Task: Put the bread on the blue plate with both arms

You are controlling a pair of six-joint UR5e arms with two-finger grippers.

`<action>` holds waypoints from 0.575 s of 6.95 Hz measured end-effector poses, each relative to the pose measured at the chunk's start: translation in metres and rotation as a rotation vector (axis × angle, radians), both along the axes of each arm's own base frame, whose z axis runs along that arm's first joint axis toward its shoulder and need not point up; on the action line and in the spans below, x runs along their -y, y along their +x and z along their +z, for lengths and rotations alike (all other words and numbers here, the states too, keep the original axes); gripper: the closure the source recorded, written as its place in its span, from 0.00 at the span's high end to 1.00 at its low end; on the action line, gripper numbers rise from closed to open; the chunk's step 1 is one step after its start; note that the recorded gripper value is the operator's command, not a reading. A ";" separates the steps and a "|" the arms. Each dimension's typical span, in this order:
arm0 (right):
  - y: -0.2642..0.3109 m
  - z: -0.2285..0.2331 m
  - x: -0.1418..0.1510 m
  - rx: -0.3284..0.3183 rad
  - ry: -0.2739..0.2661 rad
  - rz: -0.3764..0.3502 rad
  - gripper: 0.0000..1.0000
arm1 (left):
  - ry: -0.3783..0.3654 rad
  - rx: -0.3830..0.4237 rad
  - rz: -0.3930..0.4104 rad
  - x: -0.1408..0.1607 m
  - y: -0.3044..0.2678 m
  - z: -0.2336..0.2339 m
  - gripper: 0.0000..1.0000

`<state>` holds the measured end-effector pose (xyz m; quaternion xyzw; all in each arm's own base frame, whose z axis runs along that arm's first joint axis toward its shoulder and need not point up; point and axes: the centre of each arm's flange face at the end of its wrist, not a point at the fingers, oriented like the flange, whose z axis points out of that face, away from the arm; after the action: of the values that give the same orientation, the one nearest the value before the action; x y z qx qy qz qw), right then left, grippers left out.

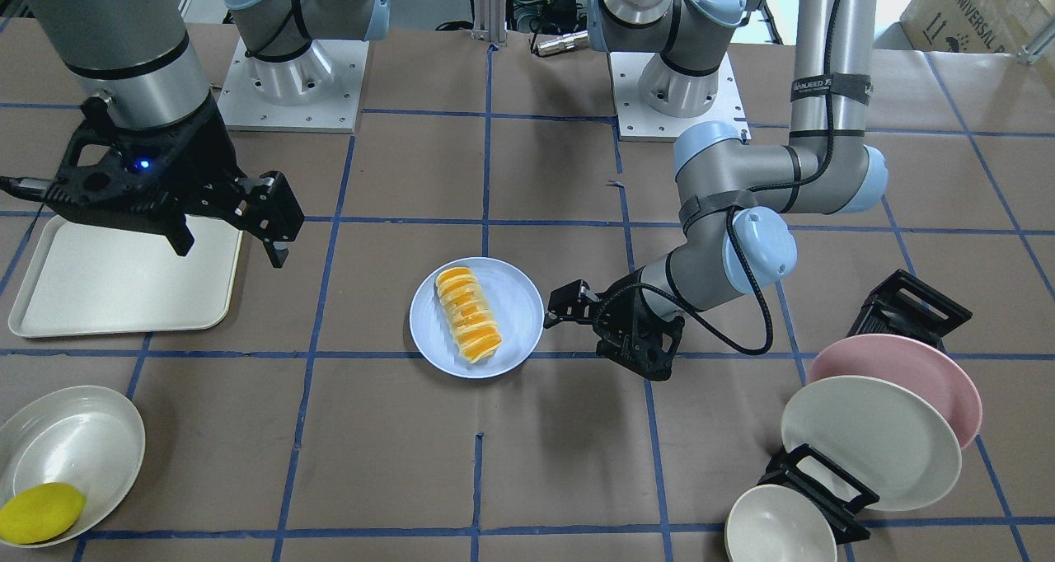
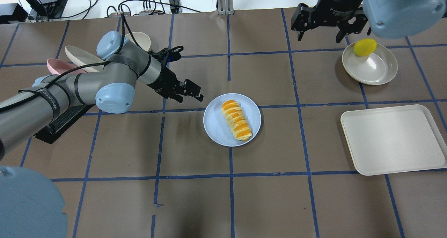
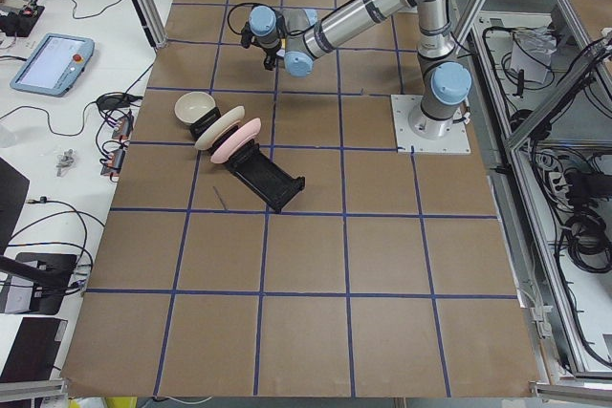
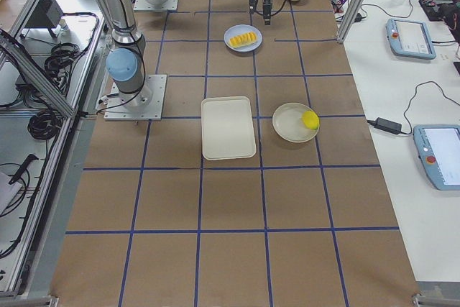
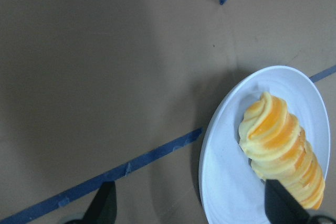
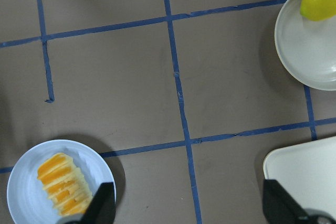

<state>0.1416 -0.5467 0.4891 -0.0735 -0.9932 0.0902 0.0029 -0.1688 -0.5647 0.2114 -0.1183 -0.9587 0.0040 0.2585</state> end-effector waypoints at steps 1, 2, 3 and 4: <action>-0.002 0.011 -0.010 -0.006 -0.006 -0.019 0.99 | -0.001 0.000 0.001 0.001 0.000 0.001 1.00; -0.002 0.016 -0.019 -0.008 0.009 -0.022 0.97 | -0.003 0.000 0.001 0.001 0.001 0.001 1.00; -0.001 0.023 -0.028 -0.006 0.017 0.002 0.97 | -0.004 0.001 0.000 0.001 0.001 0.001 1.00; 0.002 0.030 -0.041 0.007 0.035 0.039 0.97 | -0.004 0.001 0.000 0.001 0.001 0.001 1.00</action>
<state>0.1432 -0.5057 0.5195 -0.0541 -0.9959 0.0724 -0.0011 -0.1681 -0.5660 0.2128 -0.1188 -0.9589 0.0059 0.2576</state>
